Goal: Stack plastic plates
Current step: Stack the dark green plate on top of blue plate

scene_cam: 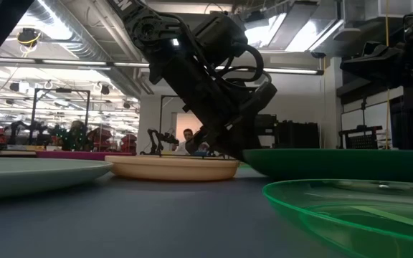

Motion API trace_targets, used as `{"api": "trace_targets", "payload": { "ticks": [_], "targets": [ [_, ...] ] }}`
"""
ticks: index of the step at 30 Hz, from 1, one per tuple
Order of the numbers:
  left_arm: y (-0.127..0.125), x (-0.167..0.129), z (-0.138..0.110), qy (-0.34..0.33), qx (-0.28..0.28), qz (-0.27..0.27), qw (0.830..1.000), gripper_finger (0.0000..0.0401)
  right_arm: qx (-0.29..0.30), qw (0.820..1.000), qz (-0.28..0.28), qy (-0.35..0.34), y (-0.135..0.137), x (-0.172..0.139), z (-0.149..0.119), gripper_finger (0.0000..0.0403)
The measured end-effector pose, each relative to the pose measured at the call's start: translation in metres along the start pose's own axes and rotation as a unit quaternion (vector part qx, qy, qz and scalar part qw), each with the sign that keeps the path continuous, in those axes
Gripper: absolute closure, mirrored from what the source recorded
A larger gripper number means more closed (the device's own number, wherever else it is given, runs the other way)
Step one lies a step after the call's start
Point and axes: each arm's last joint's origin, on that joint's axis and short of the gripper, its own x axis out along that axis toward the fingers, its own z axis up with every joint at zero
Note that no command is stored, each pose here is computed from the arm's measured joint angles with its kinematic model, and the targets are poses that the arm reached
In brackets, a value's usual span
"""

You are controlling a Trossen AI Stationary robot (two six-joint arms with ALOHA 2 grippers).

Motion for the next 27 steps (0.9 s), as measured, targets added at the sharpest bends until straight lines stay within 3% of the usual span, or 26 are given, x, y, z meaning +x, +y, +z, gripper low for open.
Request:
{"api": "trace_targets", "payload": {
  "ticks": [12, 27],
  "targets": [
    [0.0, 0.0, 0.001, -0.004, -0.003, -0.003, 1.0, 0.0393, 0.0, 1.0, 0.0, 0.0, 0.0, 0.0, 0.0, 0.0402],
    [0.001, 0.0, 0.013, -0.032, -0.015, -0.021, 0.999, 0.0397, 0.0, 1.0, 0.0, 0.0, 0.0, 0.0, 0.0, 0.0402]
  ]
}}
